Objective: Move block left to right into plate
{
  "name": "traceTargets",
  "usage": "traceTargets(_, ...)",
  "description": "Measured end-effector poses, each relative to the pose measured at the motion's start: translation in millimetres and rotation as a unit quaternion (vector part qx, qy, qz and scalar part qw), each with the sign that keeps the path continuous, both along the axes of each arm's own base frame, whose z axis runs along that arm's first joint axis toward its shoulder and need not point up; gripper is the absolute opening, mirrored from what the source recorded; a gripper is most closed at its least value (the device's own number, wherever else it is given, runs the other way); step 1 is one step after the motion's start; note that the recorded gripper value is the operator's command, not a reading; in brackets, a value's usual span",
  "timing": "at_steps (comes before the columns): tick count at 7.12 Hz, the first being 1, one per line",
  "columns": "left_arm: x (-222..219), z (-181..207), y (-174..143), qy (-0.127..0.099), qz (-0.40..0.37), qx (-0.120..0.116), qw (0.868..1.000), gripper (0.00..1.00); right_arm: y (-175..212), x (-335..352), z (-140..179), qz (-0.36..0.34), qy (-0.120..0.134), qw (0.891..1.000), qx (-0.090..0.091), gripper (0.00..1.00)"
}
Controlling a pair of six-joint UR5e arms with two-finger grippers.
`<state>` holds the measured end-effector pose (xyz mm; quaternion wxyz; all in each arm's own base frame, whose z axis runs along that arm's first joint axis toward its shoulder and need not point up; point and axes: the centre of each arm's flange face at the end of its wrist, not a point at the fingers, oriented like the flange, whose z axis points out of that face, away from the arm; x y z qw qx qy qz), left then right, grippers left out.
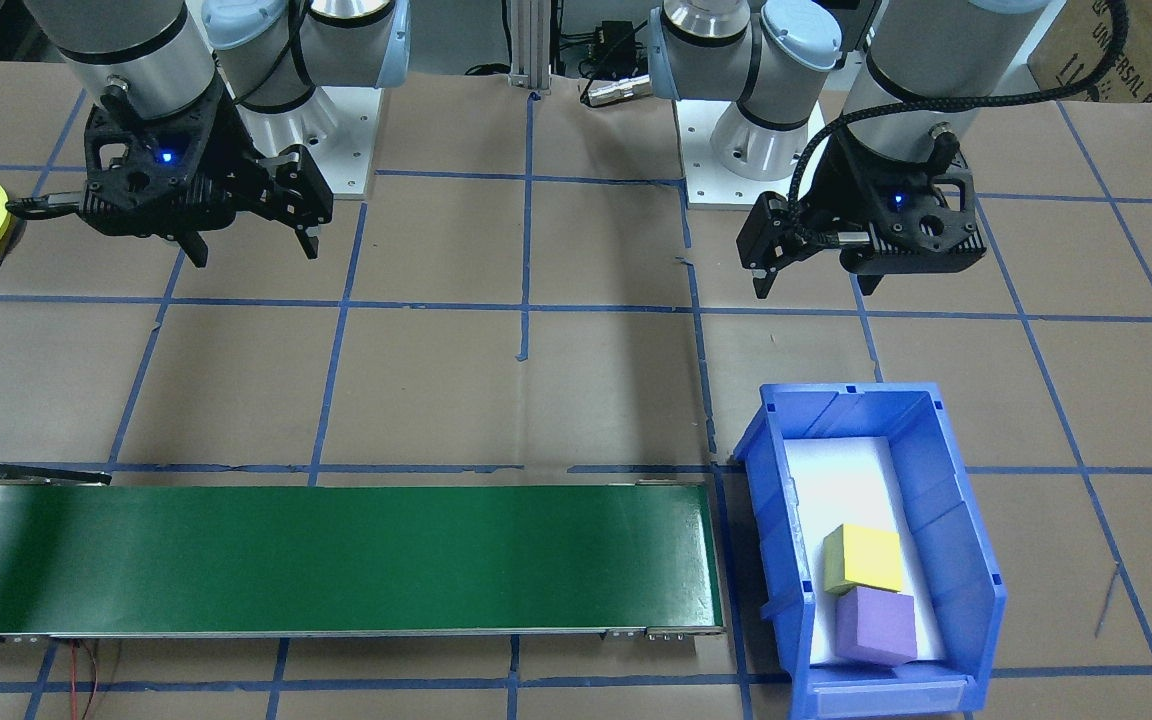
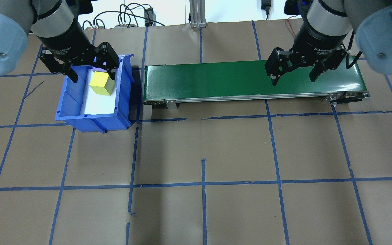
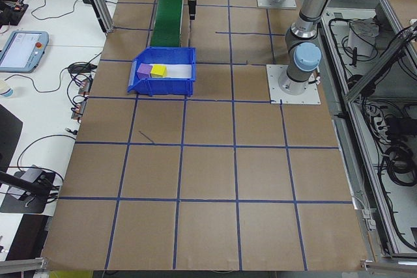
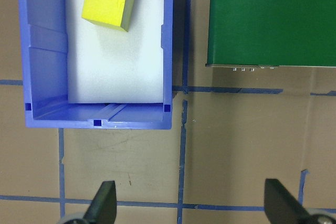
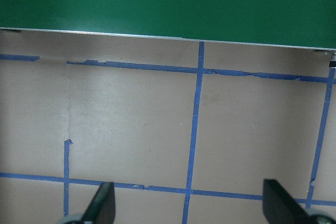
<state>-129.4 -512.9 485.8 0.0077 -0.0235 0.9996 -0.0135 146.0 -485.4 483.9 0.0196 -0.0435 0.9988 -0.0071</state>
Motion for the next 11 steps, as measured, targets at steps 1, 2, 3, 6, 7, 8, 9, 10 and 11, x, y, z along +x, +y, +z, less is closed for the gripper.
traceTargets(1,0,0,0,0.0,0.0,0.0,1.0,1.0,0,0,0,0.0,0.0,1.0,0.0,1.0)
traceTargets(2,0,0,0,0.0,0.0,0.0,1.0,1.0,0,0,0,0.0,0.0,1.0,-0.001,1.0)
traceTargets(3,0,0,0,0.0,0.0,0.0,1.0,1.0,-1,0,0,0.0,0.001,1.0,-0.002,1.0)
traceTargets(6,1,0,0,-0.001,0.001,0.0,1.0,1.0,-1,0,0,0.0,0.001,1.0,-0.002,1.0)
traceTargets(7,5,-1,-1,-0.003,-0.003,0.001,1.0,1.0,-1,0,-1,0.0,0.001,1.0,-0.001,1.0)
traceTargets(8,11,-5,-5,-0.004,-0.018,0.005,1.0,1.0,-1,0,-1,0.0,0.001,1.0,-0.002,1.0)
traceTargets(9,20,-14,-14,-0.005,-0.029,0.008,1.0,1.0,-1,0,-1,0.0,0.001,1.0,-0.002,1.0)
traceTargets(10,32,-30,-31,-0.004,-0.029,0.009,1.0,1.0,-1,0,-1,0.0,0.001,1.0,-0.002,1.0)
traceTargets(11,42,-53,-50,-0.004,-0.037,0.004,0.999,1.0,-2,0,-1,0.0,0.001,1.0,-0.002,1.0)
